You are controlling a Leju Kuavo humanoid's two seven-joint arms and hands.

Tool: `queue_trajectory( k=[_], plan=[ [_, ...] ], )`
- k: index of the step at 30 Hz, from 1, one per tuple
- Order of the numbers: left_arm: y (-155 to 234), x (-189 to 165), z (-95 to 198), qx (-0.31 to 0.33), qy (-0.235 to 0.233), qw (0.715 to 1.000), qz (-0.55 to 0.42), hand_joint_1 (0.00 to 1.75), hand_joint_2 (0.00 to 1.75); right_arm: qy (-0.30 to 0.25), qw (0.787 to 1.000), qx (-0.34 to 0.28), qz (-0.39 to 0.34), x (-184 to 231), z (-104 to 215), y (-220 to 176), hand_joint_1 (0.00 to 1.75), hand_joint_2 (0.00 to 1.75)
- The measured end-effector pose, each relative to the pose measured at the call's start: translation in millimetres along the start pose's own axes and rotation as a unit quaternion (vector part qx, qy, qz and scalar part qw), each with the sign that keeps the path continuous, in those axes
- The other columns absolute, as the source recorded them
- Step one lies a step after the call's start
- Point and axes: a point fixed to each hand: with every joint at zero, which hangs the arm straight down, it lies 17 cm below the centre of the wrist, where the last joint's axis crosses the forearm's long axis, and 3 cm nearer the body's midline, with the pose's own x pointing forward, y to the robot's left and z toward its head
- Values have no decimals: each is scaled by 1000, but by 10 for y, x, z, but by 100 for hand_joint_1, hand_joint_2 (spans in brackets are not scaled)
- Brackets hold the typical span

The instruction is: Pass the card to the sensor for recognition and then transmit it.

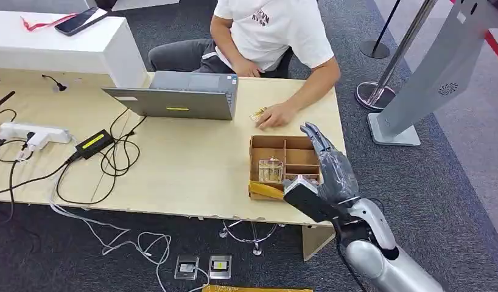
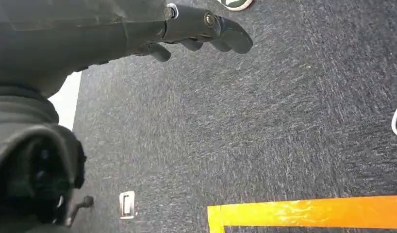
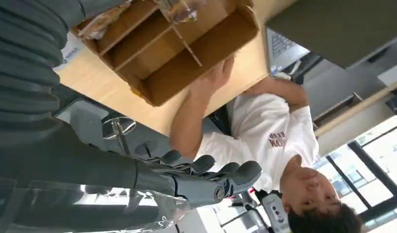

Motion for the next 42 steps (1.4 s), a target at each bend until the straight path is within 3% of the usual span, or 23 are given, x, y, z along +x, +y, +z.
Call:
queue_trajectory(
  k=[11,18,28,42],
  plan=[
    [20,-11,-9,3,7,1000,6,0,0,24,994,32,102,-208,152,231,0,175],
    [21,-1,-10,4,7,1000,8,0,0,64,970,54,229,-482,217,329,0,175],
    [3,-37,0,3,18,1000,7,0,0,95,955,88,267,-716,320,519,0,175],
    [-4,-58,5,2,24,1000,9,0,0,110,950,105,272,-855,382,614,0,175]
  ],
)
